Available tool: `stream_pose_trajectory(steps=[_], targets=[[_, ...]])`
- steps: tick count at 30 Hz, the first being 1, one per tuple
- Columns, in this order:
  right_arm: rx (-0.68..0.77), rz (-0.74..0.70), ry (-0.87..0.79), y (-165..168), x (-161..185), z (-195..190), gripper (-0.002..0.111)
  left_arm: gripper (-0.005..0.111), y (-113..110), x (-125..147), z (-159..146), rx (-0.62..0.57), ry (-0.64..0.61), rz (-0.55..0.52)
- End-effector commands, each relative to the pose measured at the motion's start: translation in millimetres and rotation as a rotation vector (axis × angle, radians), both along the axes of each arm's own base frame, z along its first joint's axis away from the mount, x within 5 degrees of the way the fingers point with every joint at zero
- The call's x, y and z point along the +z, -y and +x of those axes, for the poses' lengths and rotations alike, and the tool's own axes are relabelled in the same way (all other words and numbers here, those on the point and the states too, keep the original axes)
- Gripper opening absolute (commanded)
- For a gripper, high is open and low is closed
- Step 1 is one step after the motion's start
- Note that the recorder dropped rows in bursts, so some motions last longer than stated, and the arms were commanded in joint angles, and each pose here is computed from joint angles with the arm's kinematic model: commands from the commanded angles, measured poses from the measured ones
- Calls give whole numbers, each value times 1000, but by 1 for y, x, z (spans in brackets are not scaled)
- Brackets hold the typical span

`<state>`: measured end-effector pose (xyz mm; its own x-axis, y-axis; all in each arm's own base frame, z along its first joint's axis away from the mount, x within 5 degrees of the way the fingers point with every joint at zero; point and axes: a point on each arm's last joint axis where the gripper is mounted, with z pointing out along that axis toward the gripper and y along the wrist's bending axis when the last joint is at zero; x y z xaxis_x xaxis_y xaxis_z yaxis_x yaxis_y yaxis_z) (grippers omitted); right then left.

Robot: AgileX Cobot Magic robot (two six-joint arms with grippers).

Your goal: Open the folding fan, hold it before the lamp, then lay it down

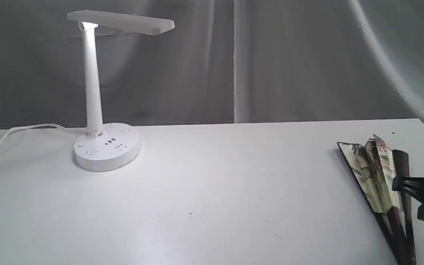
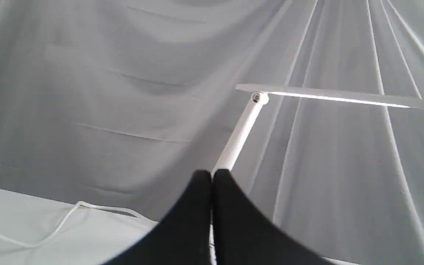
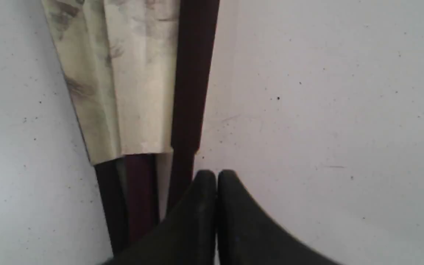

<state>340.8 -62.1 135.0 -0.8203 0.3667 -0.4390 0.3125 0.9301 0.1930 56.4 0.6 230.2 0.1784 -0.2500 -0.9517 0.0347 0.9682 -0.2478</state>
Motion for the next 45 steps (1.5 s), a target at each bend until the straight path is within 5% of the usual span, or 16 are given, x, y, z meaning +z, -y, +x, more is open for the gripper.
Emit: stream_pose_trajectory(steps=[1,8,14,24,37,45], targets=[[-20,-9,29,4,3,3,0,0,0,7,10,2,-66,6],[-20,-10,31,4,3,3,2,0,1,7,50,-11,-165,51],[-31,-8,39,5,4,3,25,0,18,1,88,-196,-110,109],[-37,-9,42,5,2,4,52,0,31,-39,176,-391,-465,172],[-94,55,-29,-1,-32,7,51,0,43,-89,200,-545,-509,112],[-59,36,-4,-15,-32,12,32,0,43,-89,201,-541,-509,110]])
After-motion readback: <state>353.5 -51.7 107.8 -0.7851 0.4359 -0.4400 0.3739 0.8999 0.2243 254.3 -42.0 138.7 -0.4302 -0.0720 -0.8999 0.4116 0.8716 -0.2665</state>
